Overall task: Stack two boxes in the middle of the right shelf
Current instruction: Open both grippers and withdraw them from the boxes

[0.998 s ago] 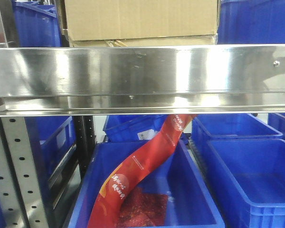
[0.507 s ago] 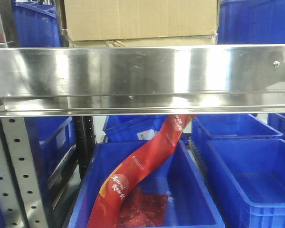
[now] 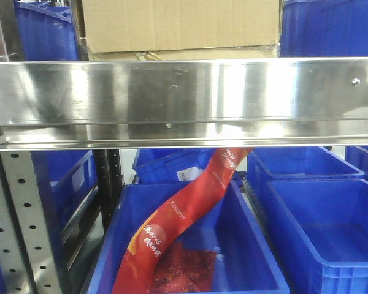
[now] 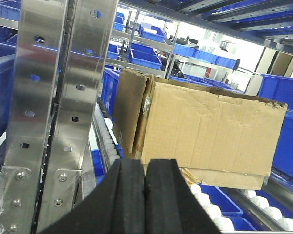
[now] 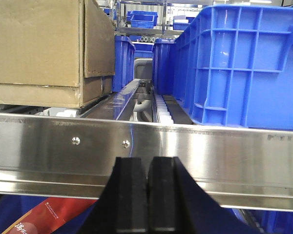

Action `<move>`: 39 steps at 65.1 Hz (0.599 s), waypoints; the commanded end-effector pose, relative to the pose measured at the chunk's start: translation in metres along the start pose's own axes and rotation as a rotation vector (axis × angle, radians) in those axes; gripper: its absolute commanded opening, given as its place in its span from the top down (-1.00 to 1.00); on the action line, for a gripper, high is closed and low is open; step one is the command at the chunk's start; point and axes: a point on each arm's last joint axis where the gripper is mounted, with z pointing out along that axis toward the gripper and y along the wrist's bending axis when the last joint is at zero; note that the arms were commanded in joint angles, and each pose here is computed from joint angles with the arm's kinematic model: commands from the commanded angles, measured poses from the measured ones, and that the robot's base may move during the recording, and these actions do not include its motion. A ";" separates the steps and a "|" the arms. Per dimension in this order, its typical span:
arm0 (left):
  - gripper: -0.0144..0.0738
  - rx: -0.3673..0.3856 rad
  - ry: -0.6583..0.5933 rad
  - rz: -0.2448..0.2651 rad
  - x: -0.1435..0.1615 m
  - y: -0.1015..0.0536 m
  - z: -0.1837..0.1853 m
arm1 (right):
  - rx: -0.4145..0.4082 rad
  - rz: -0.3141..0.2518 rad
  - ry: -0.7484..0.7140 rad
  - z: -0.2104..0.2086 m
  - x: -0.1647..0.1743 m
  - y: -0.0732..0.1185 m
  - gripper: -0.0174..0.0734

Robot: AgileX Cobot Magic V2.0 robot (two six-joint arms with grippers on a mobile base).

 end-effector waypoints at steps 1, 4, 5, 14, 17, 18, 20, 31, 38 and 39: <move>0.89 0.006 -0.031 -0.003 -0.003 -0.001 -0.001 | 0.005 -0.009 -0.014 0.000 -0.001 0.000 0.97; 0.89 0.006 -0.031 -0.003 -0.003 -0.001 -0.001 | 0.005 -0.009 -0.014 0.000 -0.001 0.000 0.97; 0.89 0.006 -0.031 -0.003 -0.003 -0.001 -0.001 | 0.005 -0.009 -0.014 0.000 -0.001 0.000 0.97; 0.89 -0.044 -0.021 0.062 0.016 0.008 -0.007 | 0.005 -0.009 -0.014 0.000 -0.001 0.000 0.97; 0.89 -0.074 -0.020 0.106 0.027 0.013 -0.011 | 0.005 -0.009 -0.014 0.000 -0.001 0.000 0.97; 0.89 -0.082 -0.025 0.119 0.030 0.014 -0.014 | 0.005 -0.009 -0.014 0.000 -0.001 0.000 0.97; 0.89 -0.104 -0.026 0.156 0.040 0.018 -0.018 | 0.005 -0.009 -0.014 0.000 -0.001 0.000 0.97; 0.89 -0.165 -0.027 0.203 0.087 0.030 -0.037 | 0.005 -0.009 -0.014 0.000 -0.001 0.000 0.97; 0.89 -0.174 -0.029 0.219 0.110 0.035 -0.044 | 0.005 -0.009 -0.014 0.000 -0.001 0.000 0.97; 0.89 -0.174 -0.031 0.224 0.113 0.036 -0.044 | 0.005 -0.009 -0.014 0.000 -0.001 0.000 0.97</move>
